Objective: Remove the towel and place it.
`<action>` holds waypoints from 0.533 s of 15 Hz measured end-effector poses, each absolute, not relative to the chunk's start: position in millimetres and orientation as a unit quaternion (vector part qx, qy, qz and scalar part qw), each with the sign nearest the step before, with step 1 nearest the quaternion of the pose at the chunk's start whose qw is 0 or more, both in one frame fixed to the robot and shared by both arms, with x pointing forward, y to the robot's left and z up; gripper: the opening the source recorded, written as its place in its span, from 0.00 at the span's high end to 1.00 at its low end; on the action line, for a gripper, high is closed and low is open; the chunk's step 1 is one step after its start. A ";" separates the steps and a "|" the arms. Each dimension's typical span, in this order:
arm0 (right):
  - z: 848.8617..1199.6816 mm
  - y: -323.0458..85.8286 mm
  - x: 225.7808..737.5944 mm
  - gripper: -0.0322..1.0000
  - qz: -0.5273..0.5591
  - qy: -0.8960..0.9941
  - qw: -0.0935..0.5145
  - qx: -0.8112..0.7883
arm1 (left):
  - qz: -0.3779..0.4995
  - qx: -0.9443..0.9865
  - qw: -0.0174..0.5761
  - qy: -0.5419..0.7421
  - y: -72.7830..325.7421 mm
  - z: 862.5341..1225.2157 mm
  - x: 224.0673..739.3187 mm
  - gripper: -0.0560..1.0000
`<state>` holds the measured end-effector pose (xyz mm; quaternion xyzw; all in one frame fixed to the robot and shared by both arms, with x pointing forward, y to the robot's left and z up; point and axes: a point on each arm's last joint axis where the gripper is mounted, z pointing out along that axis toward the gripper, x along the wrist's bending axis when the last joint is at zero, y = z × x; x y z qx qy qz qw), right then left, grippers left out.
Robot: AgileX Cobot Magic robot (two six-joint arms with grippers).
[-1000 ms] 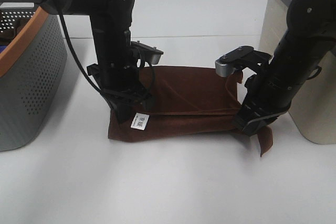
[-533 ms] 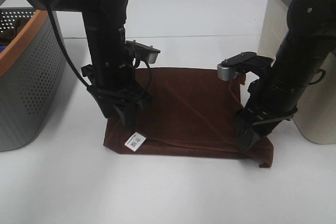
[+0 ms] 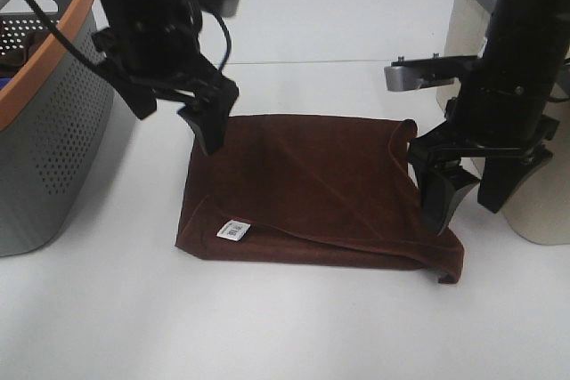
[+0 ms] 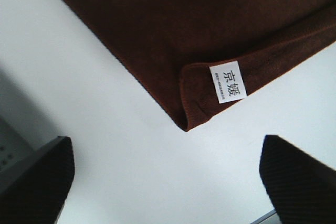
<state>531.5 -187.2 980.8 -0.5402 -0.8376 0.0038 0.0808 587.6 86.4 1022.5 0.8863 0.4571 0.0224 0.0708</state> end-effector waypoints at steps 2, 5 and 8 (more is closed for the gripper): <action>1009.5 -196.0 524.0 0.23 -0.009 -0.831 0.029 -0.555 | 0.056 0.860 0.114 0.495 111.7 1067.0 583.3 0.09; 1068.2 -210.4 497.8 0.23 -0.072 -0.818 -0.053 -0.568 | 0.115 0.815 0.199 0.531 153.7 1145.8 554.3 0.09; 1122.7 -228.1 445.6 0.23 -0.161 -0.801 -0.117 -0.565 | 0.174 0.770 0.281 0.546 192.9 1211.8 495.1 0.09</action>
